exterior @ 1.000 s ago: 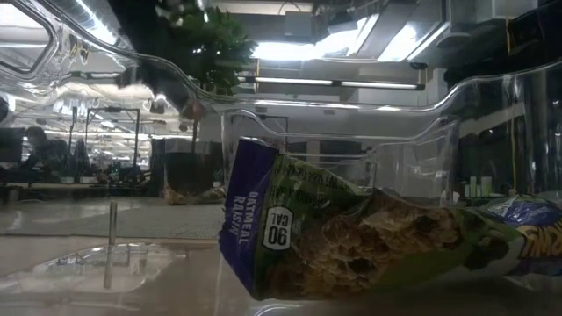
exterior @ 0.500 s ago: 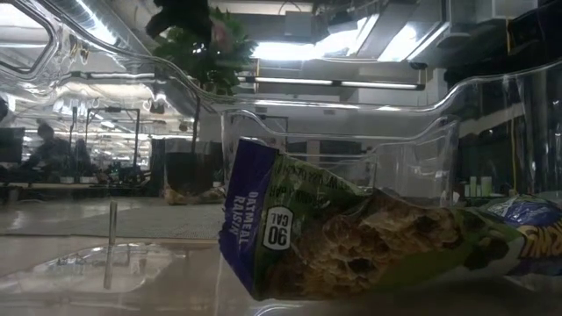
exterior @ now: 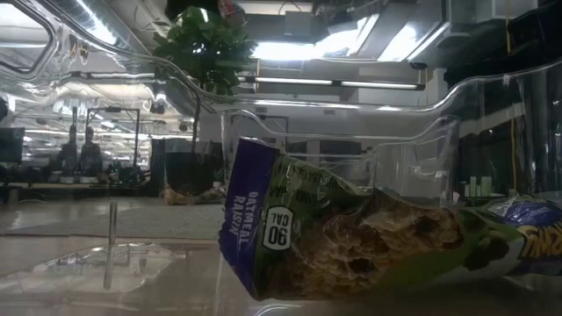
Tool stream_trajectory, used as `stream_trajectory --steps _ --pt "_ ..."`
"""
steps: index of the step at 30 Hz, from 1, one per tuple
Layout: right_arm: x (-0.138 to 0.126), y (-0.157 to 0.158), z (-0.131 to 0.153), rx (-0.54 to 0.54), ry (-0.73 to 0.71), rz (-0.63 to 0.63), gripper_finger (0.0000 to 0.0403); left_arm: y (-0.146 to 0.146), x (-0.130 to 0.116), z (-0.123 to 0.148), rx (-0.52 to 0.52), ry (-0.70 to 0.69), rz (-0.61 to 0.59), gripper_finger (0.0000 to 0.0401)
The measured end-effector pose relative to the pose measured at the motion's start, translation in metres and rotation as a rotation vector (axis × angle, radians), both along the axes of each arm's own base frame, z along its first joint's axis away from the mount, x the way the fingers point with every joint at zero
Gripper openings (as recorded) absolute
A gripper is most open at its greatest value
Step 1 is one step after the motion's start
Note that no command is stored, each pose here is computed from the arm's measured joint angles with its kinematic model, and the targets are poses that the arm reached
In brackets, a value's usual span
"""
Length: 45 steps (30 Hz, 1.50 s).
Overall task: Pick and place Granola Bars by type
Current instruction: Put the red granola bar into the middle transparent bin
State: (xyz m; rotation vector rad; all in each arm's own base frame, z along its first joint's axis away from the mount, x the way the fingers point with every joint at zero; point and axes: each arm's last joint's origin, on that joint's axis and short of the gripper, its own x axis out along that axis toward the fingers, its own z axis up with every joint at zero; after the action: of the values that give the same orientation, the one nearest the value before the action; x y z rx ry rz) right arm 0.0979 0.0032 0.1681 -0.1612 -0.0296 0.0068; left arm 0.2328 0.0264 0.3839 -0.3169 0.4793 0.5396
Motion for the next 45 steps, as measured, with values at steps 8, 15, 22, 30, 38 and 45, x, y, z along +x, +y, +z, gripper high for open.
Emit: stream_trajectory --steps 8,15,22,30,38,45 --pt "0.0 0.0 0.0 0.0 0.0 0.0 0.0149 0.019 0.037 0.008 0.02 0.014 -0.005 0.0002" --pt "0.0 0.0 0.0 0.0 0.001 0.0 0.0149 0.045 0.087 0.019 0.049 0.012 -0.043 0.0002" --pt "0.0 0.0 0.0 0.0 0.0 0.0 0.0149 0.069 0.117 0.036 0.077 -0.022 -0.046 0.0002" --pt "0.0 0.0 0.0 0.0 0.0 0.0 0.0149 0.099 0.136 0.022 0.066 0.011 -0.016 0.0002" --pt "0.0 0.0 0.0 0.001 0.001 0.0 0.0149 0.13 0.153 -0.015 0.048 0.12 0.038 0.0003" --pt "0.0 0.0 0.0 0.004 0.001 0.0 0.0149 0.149 0.165 -0.051 0.032 0.233 0.083 0.0002"
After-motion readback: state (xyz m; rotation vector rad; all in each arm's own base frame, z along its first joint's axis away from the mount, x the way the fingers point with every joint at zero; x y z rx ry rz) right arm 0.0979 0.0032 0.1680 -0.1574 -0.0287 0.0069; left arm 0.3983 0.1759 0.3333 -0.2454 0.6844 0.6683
